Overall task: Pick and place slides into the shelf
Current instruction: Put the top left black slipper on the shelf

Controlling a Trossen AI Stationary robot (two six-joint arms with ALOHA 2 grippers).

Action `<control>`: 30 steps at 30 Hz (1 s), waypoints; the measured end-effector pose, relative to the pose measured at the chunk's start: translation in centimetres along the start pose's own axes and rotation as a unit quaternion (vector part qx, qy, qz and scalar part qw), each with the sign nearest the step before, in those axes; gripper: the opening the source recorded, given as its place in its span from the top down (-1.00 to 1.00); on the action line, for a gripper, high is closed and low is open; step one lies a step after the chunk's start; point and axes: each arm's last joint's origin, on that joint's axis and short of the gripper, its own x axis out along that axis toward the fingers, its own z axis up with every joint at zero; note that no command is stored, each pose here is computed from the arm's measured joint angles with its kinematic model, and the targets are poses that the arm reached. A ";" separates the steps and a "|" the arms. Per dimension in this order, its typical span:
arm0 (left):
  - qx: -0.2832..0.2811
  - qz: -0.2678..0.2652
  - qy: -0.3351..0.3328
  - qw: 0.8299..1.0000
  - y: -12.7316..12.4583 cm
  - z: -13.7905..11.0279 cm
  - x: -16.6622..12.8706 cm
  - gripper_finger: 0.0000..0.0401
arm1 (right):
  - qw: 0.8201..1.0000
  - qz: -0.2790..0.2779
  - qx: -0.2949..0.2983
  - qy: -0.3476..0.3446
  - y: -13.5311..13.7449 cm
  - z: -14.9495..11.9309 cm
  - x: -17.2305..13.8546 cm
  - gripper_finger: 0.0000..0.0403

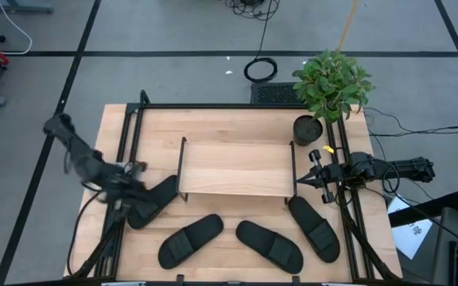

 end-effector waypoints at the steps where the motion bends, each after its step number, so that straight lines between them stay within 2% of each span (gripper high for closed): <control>1: -0.011 0.009 0.025 1.000 0.2 -0.5 0.8 1.00 | 1.000 0.000 0.000 0.000 0.0 0.0 0.0 1.00; 4: -0.054 0.043 0.098 0.993 1.6 -2.6 2.4 1.00 | 1.000 0.000 0.001 0.000 0.0 0.0 0.0 1.00; 6: -0.085 0.040 0.127 0.987 2.7 -3.7 2.7 1.00 | 1.000 0.000 0.002 0.000 0.0 0.0 0.0 1.00; 10: -0.152 0.040 0.119 0.980 5.4 -3.4 1.8 1.00 | 1.000 -0.001 0.002 0.000 0.0 0.0 0.0 1.00; 15: -0.252 0.103 0.209 0.939 7.9 -3.5 0.5 1.00 | 1.000 -0.001 0.002 0.001 0.0 0.0 0.0 1.00; 17: -0.280 0.097 0.257 0.920 8.7 -3.0 0.0 1.00 | 1.000 -0.001 0.000 0.004 0.0 -0.1 0.0 1.00; 19: -0.293 0.083 0.302 0.903 9.2 -2.1 -0.5 1.00 | 1.000 -0.002 -0.001 0.004 0.0 -0.1 0.0 1.00; 21: -0.306 0.067 0.362 0.878 9.5 -1.8 -1.0 1.00 | 1.000 -0.003 -0.001 0.004 0.0 -0.1 0.0 1.00; 24: -0.312 0.046 0.424 0.849 9.8 -1.2 -1.3 0.99 | 1.000 -0.003 -0.001 0.004 0.0 -0.1 0.0 1.00; 28: -0.258 0.063 0.502 0.823 10.1 -1.4 -1.7 0.96 | 1.000 -0.003 0.001 0.004 0.0 -0.1 0.0 1.00; 30: -0.228 0.070 0.543 0.805 9.9 -1.7 -2.2 0.96 | 1.000 -0.003 0.002 0.004 0.0 -0.1 0.0 1.00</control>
